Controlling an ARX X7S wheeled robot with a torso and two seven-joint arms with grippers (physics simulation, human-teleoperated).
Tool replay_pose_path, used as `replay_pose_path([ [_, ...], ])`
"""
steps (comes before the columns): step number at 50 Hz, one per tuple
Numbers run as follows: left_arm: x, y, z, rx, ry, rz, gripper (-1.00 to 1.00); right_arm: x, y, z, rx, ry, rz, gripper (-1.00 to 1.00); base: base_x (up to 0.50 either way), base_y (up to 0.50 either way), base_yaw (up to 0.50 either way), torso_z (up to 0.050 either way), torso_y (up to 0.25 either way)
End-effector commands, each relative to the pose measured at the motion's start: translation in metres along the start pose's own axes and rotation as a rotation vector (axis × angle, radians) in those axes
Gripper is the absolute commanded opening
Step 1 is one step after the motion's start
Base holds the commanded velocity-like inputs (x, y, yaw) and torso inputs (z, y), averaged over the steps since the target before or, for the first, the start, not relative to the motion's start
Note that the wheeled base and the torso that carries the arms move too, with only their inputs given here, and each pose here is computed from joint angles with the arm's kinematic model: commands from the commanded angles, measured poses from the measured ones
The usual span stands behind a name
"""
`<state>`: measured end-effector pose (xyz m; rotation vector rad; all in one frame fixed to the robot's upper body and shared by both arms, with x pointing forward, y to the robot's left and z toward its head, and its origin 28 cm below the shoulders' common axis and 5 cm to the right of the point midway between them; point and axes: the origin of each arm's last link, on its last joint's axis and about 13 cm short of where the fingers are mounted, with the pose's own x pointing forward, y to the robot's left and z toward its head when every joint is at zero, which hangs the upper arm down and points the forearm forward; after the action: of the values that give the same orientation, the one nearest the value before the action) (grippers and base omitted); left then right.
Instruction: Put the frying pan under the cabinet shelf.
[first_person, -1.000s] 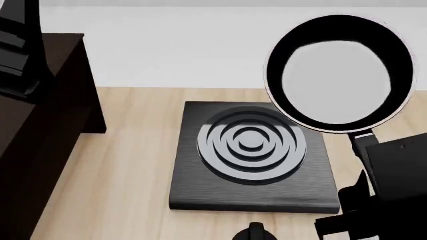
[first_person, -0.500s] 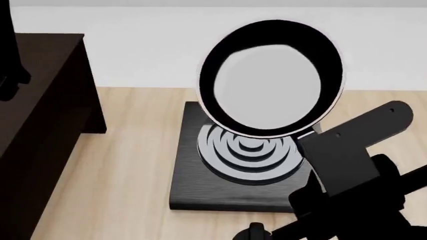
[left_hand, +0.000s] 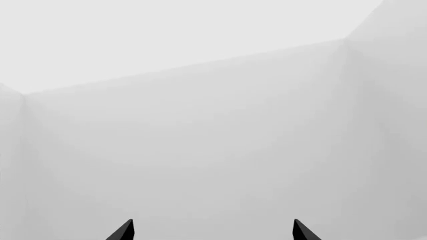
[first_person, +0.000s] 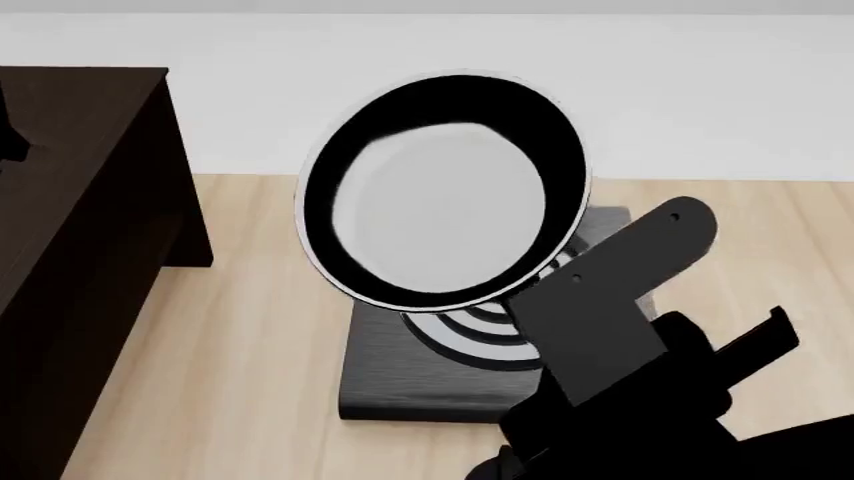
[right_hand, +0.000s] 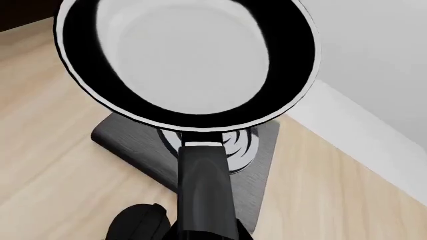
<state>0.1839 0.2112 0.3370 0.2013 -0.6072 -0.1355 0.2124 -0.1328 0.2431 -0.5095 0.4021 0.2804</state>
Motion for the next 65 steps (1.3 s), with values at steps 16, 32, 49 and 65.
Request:
replay_pose_path([
  [16, -0.004, 0.002, 0.011, 0.042, -0.048, 0.016, 1.00, 0.001, -0.004, 0.019, -0.080, -0.010, -0.016, -1.00, 0.00, 0.00, 0.00, 0.005, -0.065],
  [32, -0.006, 0.003, 0.016, 0.040, -0.061, 0.020, 1.00, -0.005, -0.001, 0.031, -0.107, -0.036, 0.003, -1.00, 0.00, 0.00, 0.00, 0.012, -0.113],
  [49, -0.010, 0.004, 0.021, 0.044, -0.071, 0.024, 1.00, -0.009, 0.003, 0.046, -0.145, -0.080, 0.033, -1.00, 0.00, 0.00, 0.00, 0.012, -0.095],
  [65, -0.014, 0.005, 0.024, 0.050, -0.079, 0.025, 1.00, 0.003, 0.008, 0.043, -0.137, -0.047, 0.099, -1.00, 0.00, 0.00, 0.00, 0.012, -0.087],
])
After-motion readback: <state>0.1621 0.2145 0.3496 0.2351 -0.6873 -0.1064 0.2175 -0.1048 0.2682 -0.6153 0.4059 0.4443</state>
